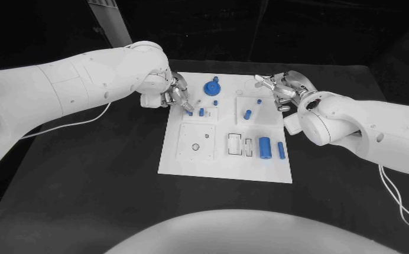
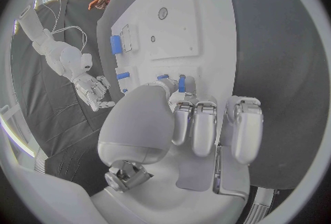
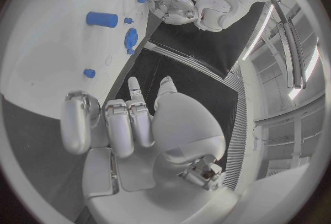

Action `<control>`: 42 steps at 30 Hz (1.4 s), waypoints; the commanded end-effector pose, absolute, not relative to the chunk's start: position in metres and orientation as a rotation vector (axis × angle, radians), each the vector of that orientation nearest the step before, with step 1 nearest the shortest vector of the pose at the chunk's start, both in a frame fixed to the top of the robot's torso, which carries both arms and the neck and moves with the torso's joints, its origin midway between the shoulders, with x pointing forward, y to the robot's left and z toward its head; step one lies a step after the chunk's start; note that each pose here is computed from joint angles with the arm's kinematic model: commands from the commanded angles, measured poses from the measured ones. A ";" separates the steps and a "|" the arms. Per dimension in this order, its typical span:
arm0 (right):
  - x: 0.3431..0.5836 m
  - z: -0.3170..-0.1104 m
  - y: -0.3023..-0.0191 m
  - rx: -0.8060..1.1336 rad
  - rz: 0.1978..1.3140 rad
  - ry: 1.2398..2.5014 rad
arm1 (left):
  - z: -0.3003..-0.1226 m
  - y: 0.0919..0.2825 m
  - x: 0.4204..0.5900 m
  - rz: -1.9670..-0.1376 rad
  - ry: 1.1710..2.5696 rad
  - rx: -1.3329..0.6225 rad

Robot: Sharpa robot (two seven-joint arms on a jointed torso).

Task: Assemble the parts on the task board

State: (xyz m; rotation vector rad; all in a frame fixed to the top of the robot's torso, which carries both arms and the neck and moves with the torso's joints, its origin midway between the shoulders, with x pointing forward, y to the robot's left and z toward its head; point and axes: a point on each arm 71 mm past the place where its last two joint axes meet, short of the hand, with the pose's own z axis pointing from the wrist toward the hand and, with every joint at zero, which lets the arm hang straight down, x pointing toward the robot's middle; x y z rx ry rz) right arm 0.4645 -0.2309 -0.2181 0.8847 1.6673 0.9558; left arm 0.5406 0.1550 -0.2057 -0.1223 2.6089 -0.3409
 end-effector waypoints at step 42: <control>0.464 -0.217 -0.230 0.884 0.965 1.665 | -0.217 0.155 0.537 -0.299 2.679 -0.062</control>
